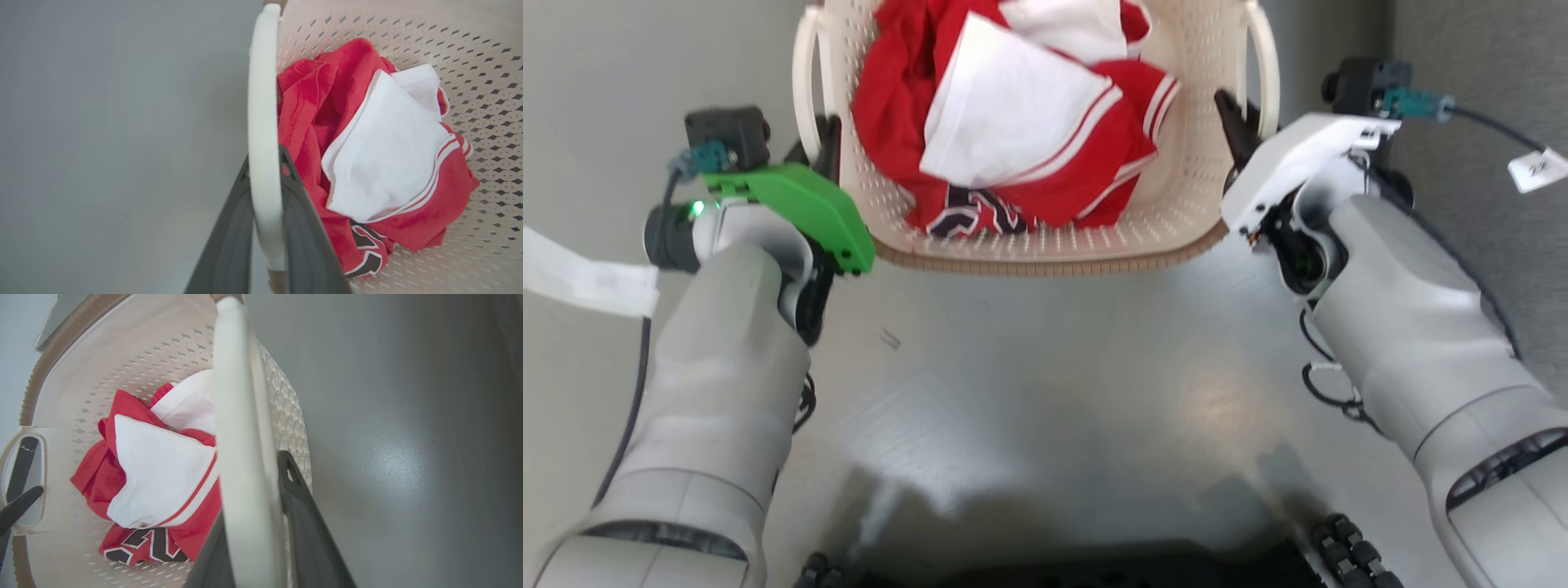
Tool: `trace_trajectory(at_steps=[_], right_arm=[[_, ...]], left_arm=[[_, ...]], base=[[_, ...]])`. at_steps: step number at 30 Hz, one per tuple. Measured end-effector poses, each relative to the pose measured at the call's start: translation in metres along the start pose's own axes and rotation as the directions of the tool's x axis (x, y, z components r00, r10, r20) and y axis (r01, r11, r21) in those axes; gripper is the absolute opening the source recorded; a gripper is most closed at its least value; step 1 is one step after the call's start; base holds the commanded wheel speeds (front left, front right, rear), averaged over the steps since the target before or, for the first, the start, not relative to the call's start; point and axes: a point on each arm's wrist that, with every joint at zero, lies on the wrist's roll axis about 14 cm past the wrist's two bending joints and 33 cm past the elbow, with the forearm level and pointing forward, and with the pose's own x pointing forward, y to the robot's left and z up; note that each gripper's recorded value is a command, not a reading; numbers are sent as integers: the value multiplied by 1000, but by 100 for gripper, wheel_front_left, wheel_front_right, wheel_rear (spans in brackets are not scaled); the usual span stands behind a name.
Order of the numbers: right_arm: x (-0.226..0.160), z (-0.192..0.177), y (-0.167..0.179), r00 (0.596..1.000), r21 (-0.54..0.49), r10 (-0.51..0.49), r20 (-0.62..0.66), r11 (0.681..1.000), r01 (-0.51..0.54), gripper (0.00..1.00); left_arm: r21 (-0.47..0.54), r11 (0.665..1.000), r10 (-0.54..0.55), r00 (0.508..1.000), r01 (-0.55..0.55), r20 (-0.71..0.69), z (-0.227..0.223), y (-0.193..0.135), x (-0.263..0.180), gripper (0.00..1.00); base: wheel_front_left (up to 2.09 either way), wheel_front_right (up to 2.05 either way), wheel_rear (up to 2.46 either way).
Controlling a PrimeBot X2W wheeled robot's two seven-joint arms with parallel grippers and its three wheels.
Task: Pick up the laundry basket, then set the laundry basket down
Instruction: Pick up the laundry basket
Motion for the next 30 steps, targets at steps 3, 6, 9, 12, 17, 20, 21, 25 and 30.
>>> trace_trajectory(at_steps=[3, 6, 9, 12, 17, 20, 21, 25, 30], right_arm=[[-12, 4, 4, 1000, 6, -1, 11, 1000, 1, 0], [-23, 8, 7, 1000, 15, -3, 24, 1000, 3, 0], [-36, 8, 10, 1000, 21, -5, 31, 1000, 4, 0], [-48, 7, 13, 999, 27, -9, 34, 1000, 8, 0], [-69, 1, 16, 1000, 27, -17, 26, 1000, 16, 0], [-81, -7, 18, 1000, 29, -21, 6, 999, 21, 0], [-85, -10, 19, 1000, 29, -21, 4, 999, 21, 0], [-100, -17, 23, 1000, 28, -22, -12, 999, 23, 0], [-119, -29, 25, 998, 18, -30, -49, 999, 31, 0]], left_arm=[[-7, 1000, -5, 1000, 5, 9, 4, -6, -9, 0], [-14, 1000, -13, 1000, 13, 18, 8, -12, -19, 0], [-15, 1000, -19, 1000, 19, 18, 7, -18, -30, 0], [-26, 999, -24, 1000, 24, 19, 6, -24, -41, 0], [-26, 999, -33, 999, 32, -19, -2, -32, -60, 0], [-42, 999, -31, 999, 30, -44, -10, -36, -72, 0], [-45, 999, -31, 998, 29, -49, -12, -37, -76, 0], [-46, 998, -36, 997, 33, -67, -17, -42, -91, 0], [-48, 998, -45, 994, 40, -100, -27, -49, -110, 0]], base=[[0, 0, 0], [0, 0, 0], [0, 0, 0], [0, 0, 0], [0, 0, 0], [0, 0, 0], [0, 0, 0], [0, 0, 0], [0, 0, 0]])
